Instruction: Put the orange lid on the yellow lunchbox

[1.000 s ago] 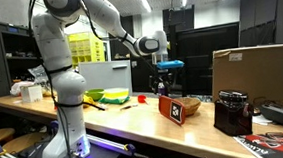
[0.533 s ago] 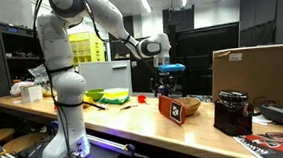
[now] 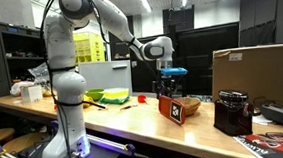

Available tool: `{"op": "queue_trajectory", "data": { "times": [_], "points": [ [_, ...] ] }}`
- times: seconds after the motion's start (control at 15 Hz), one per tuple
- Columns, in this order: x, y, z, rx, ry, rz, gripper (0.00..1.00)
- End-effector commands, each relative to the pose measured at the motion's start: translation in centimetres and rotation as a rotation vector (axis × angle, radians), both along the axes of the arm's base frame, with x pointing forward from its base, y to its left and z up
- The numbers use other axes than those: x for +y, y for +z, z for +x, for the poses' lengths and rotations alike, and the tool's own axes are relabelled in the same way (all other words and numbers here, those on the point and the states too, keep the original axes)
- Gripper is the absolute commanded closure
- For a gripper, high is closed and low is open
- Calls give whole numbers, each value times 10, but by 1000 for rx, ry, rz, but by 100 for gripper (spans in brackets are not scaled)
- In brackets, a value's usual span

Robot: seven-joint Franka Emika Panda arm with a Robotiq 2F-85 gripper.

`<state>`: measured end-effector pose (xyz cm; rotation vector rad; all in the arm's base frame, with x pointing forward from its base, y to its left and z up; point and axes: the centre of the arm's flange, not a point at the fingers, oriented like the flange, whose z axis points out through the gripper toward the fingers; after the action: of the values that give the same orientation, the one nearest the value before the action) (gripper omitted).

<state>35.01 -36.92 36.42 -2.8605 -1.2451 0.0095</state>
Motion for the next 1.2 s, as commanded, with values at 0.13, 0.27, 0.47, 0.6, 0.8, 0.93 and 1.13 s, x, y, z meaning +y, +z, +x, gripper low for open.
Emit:
{"op": "queue_trajectory", "data": {
  "times": [0.13, 0.27, 0.47, 0.6, 0.8, 0.93, 1.13],
  "points": [
    [-13, -1, 8, -28, -2, 17, 58],
    [-15, 0, 9, -28, -2, 14, 73],
    [-15, 5, 11, -21, 3, 4, 97],
    [-12, 12, 11, -17, 5, 3, 100],
    [-2, 24, 10, 2, 11, 0, 97],
    [7, 34, 9, 24, 16, 1, 97],
    [26, 57, 5, 72, 12, -1, 97]
  ]
}}
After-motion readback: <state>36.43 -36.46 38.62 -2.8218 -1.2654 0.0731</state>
